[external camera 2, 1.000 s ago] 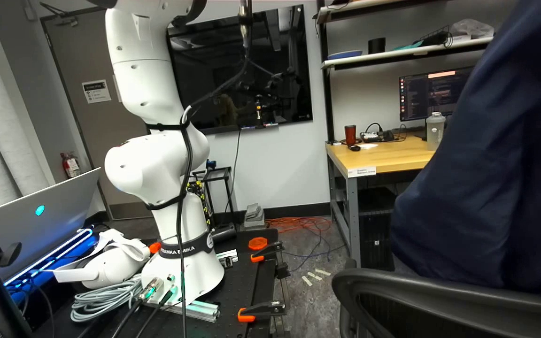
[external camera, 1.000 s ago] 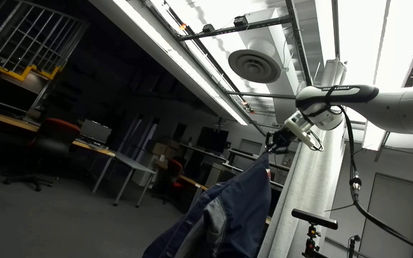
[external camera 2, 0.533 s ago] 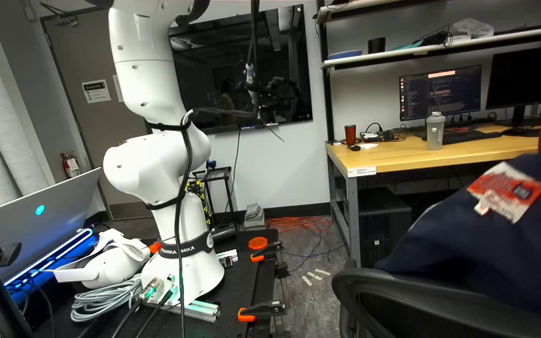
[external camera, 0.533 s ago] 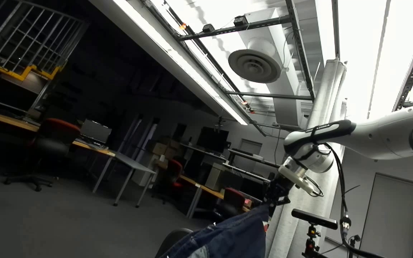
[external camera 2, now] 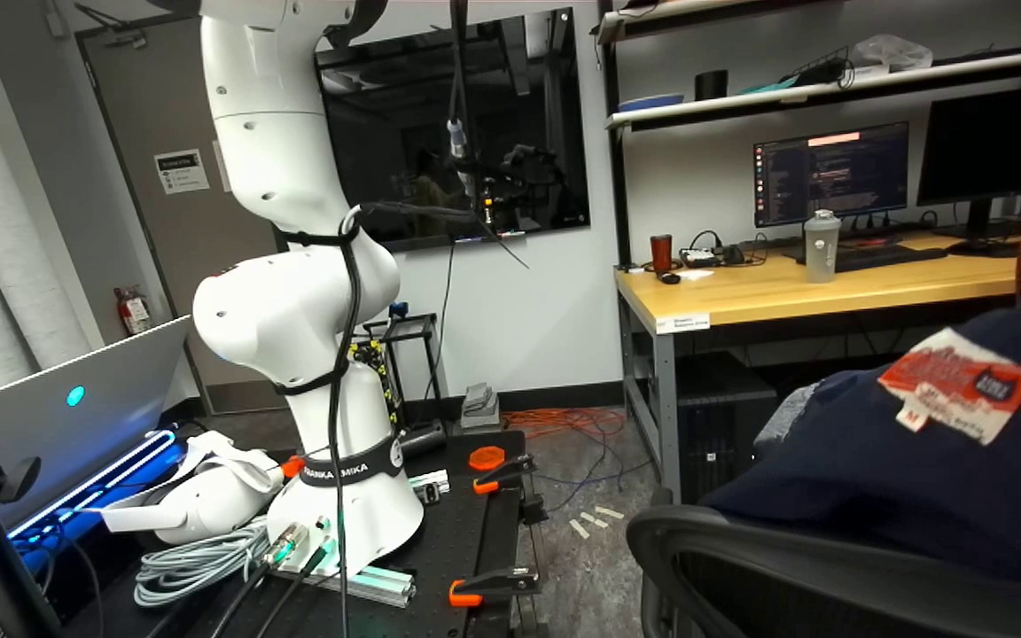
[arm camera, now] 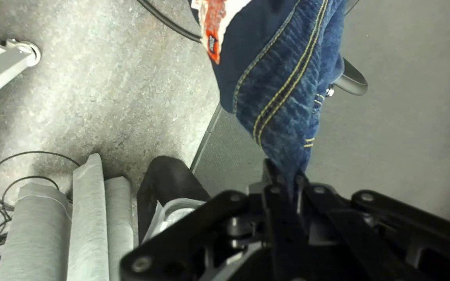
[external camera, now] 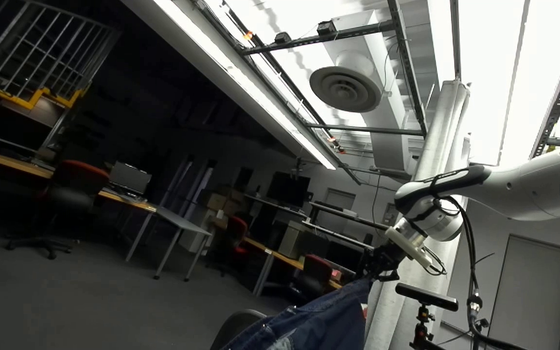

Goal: Hang the coat on the backrest of the chair

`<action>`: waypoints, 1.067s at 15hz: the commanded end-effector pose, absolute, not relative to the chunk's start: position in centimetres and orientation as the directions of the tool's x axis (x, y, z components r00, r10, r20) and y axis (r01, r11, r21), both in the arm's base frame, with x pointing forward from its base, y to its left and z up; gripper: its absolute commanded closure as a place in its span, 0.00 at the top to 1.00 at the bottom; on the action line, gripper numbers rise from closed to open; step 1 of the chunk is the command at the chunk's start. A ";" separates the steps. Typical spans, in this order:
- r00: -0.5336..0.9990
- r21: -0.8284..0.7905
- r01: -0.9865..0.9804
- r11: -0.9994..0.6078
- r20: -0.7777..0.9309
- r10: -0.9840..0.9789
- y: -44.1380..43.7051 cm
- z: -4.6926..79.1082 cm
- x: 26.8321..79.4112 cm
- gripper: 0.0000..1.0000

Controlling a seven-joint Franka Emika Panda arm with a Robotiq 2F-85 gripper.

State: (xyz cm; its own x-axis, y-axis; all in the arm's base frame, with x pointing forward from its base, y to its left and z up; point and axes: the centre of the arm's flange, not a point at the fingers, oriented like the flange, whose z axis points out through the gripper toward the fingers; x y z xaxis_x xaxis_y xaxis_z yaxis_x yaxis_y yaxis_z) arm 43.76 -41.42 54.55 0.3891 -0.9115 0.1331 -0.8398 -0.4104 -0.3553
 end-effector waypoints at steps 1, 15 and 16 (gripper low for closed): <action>0.408 -0.421 -0.769 -0.481 0.257 -0.876 -40.3 63.6 43.4 0.02; 0.214 -0.501 -0.746 -0.439 0.443 -0.870 -47.1 81.1 37.3 0.02; 0.208 -0.490 -0.757 -0.432 0.447 -0.870 -47.5 80.2 37.4 0.02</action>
State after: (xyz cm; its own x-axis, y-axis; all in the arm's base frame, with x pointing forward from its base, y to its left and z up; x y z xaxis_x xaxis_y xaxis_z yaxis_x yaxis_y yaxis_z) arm 36.71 -43.94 77.88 0.2484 -0.8765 0.4123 -0.7484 -0.4439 -0.4927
